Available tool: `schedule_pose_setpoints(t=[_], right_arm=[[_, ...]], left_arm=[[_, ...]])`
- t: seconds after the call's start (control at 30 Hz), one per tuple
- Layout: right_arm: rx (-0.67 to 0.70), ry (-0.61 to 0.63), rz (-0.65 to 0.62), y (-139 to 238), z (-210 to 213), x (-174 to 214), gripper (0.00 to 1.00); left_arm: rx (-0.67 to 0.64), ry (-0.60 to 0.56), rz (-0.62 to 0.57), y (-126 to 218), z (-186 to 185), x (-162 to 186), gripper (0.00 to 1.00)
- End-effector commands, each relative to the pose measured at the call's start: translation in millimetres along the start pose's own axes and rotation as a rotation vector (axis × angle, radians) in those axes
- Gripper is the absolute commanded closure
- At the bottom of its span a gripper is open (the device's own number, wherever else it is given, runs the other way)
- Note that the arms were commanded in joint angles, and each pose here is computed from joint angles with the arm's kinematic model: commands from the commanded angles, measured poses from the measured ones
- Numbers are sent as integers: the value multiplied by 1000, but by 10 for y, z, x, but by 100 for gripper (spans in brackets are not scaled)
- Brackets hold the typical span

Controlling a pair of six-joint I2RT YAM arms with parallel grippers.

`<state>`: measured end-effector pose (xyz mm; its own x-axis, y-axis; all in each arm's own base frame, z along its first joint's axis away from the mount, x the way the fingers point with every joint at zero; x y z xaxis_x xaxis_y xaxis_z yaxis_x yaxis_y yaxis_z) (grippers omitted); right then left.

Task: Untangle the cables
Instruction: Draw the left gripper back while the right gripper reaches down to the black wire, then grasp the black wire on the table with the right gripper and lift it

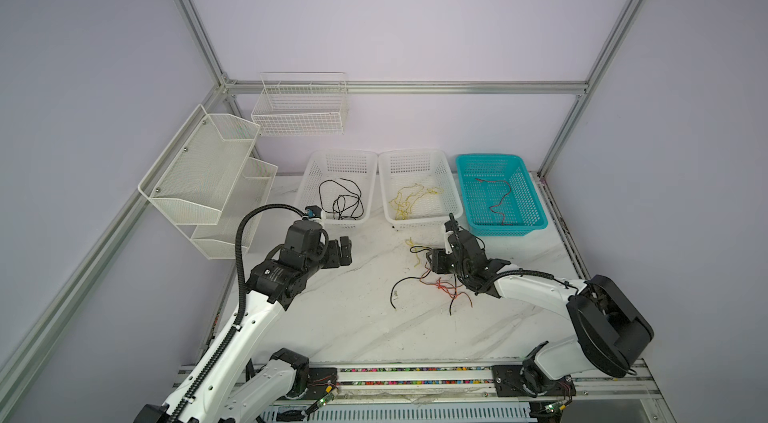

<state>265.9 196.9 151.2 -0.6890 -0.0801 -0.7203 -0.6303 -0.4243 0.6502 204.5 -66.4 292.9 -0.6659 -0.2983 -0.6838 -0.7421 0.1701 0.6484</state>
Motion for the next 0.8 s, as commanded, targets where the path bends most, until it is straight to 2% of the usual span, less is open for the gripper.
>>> schedule_pose_setpoints(t=[0.0,0.17,0.37,0.47,0.63,0.77], right_arm=[[6,7,-82,-45,46,-152,50],[39,25,-80,-169,29,-150,56],[12,34,-80,-279,42,-129,72],[-22,40,-89,-259,83,-152,83],[-119,68,-157,-6,291,-279,100],[-217,109,-239,344,591,-468,100]], left_arm=[[41,-34,34,-42,25,143,0],[38,-74,34,-64,89,250,0],[53,-80,26,-60,94,272,0],[62,-77,32,-61,92,279,0],[64,-80,22,-30,97,281,0],[75,-79,25,-26,89,283,0]])
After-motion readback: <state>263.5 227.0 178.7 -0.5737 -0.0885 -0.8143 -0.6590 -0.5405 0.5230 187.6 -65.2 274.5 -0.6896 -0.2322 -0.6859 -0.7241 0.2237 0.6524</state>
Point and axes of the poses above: each gripper's point midway between its finger pads, its own y axis back along the fingers, its own z axis along the line the jaws close on, x = y × z, the point moved 10 cm from there along y, back along the fingers, and after that the axes turned 9 degrees about y, right-handed, at the moved point
